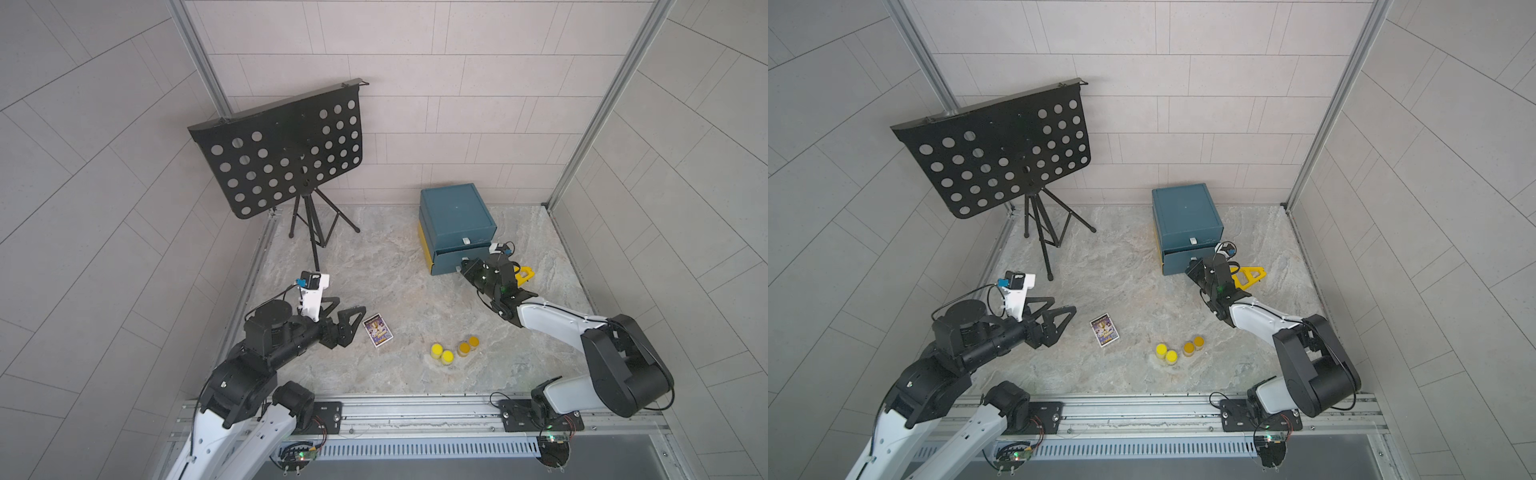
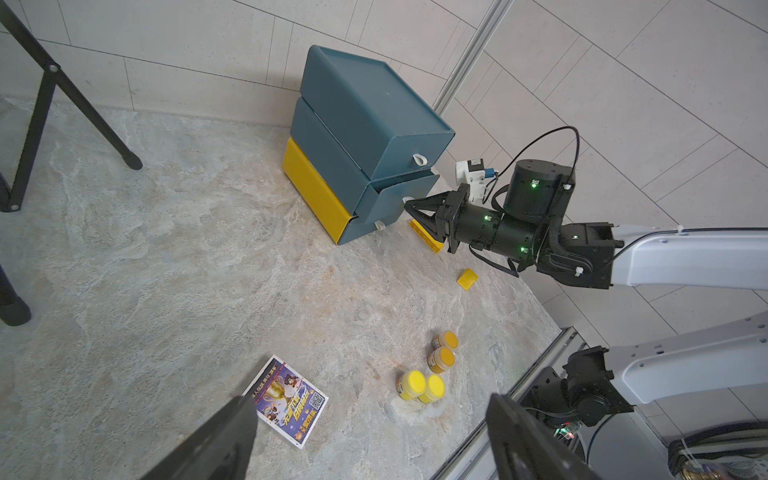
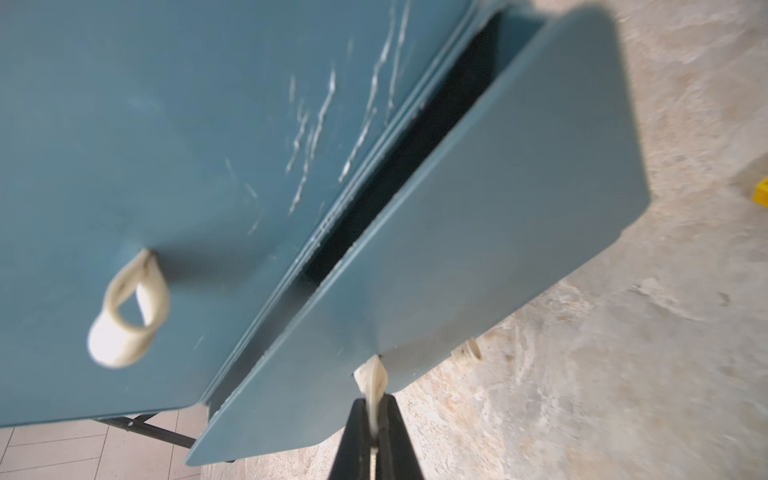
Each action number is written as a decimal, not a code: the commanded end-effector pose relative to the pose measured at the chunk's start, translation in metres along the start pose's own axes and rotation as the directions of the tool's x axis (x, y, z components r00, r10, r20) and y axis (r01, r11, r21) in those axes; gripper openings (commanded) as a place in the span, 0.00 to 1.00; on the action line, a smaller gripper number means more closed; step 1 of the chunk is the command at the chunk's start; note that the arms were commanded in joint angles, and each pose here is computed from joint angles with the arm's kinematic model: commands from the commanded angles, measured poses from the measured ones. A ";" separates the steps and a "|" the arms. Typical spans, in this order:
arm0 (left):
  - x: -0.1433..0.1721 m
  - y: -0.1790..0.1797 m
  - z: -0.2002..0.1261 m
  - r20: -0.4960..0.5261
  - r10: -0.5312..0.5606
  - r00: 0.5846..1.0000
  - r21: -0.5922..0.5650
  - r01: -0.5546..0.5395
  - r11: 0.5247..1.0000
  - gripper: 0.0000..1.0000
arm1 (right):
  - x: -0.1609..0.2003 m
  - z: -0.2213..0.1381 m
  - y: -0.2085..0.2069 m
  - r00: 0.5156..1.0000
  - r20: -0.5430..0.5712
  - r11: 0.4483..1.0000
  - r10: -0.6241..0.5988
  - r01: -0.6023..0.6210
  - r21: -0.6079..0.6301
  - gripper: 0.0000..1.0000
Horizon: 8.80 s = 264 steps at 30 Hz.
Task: Put the paint cans in the drawer according to color
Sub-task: Open the drawer in the storage box, then pick up the paint can at the center of the board, then place the paint can in the drawer, then pick up the paint can at the center of the board, then place the paint can in the drawer.
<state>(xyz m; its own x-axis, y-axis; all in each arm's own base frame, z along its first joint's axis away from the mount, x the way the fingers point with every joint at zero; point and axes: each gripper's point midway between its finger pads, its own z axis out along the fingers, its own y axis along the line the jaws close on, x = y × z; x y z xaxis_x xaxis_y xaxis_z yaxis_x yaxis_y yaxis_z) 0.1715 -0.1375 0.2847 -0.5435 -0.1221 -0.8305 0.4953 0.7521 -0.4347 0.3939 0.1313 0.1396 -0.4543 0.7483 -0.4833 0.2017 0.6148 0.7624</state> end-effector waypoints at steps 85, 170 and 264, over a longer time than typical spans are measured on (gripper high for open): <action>-0.007 0.002 -0.002 0.036 0.009 0.999 -0.012 -0.008 1.000 0.94 | 0.236 -0.120 -0.043 0.078 -0.702 0.343 -0.708 0.907 -0.244 0.52; -0.006 0.002 -0.001 0.032 0.009 0.999 -0.010 -0.009 1.000 0.94 | -0.055 -0.061 0.022 0.687 -0.384 0.629 -0.617 0.724 0.283 0.48; -0.007 0.003 -0.003 0.040 0.008 0.999 -0.017 -0.007 1.000 0.94 | -0.001 -0.035 0.033 0.594 -0.497 0.593 -0.633 0.785 0.182 0.27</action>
<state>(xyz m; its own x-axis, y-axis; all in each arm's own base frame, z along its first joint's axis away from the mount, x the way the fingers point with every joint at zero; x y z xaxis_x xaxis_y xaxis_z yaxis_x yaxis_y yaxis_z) 0.1730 -0.1346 0.2853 -0.5370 -0.1298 -0.8335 0.4842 0.7617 -0.4305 0.3621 0.1424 0.1770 -0.8369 -0.0779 -0.5417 -0.0848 0.9963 -0.0122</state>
